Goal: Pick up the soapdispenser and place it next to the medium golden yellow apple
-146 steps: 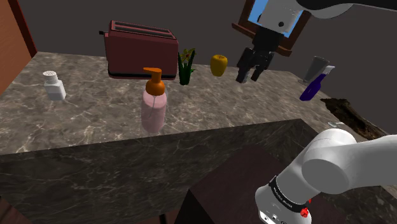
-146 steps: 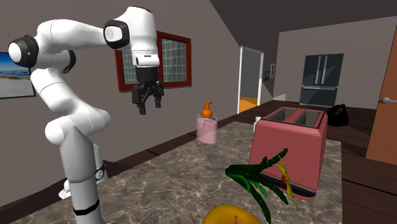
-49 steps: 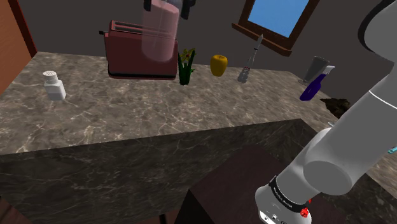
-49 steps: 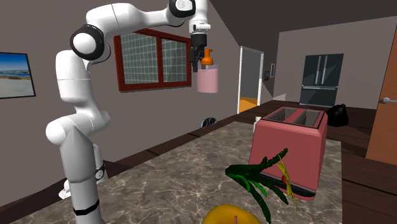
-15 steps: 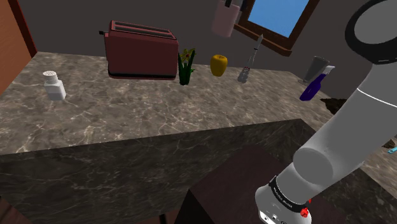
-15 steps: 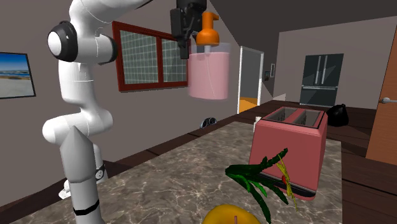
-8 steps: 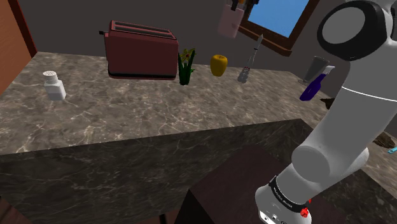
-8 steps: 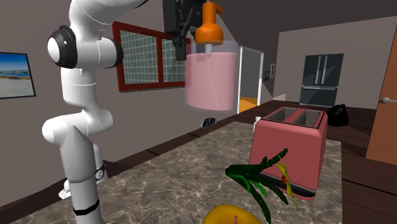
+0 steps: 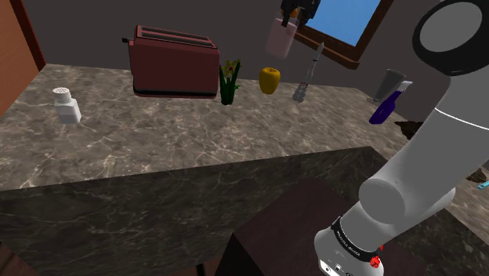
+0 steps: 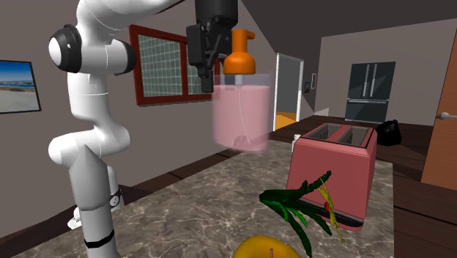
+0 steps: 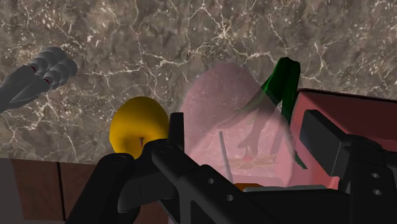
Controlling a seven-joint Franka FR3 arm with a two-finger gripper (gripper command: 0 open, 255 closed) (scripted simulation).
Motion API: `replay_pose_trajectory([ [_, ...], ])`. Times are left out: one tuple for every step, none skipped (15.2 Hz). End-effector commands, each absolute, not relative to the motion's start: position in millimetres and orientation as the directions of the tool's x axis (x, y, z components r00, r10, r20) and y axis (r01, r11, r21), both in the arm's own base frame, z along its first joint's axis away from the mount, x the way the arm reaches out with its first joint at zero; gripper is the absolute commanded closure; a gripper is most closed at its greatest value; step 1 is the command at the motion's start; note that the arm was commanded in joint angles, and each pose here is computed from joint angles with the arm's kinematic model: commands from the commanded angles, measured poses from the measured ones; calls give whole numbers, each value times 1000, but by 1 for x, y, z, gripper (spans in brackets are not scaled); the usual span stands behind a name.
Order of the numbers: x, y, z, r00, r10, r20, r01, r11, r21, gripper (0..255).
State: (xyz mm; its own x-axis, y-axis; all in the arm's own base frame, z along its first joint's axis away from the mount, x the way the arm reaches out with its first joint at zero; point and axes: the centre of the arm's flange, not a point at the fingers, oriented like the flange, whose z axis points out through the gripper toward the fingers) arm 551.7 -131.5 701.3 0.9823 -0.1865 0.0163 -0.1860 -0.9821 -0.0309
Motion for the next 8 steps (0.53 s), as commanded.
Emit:
replay_pose_trajectory([
  [552,-131,690,982,-187,17,-186,-982,-31,255],
  [552,-131,685,982,-187,17,-186,-982,-31,255],
  [552,-131,680,982,-187,17,-186,-982,-31,255],
  [552,-131,675,982,-187,17,-186,-982,-31,255],
  [552,-131,669,982,-187,17,-186,-982,-31,255],
  [552,-131,664,982,-187,17,-186,-982,-31,255],
  [552,-131,659,982,-187,17,-186,-982,-31,255],
  [552,-131,653,982,-187,17,-186,-982,-31,255],
])
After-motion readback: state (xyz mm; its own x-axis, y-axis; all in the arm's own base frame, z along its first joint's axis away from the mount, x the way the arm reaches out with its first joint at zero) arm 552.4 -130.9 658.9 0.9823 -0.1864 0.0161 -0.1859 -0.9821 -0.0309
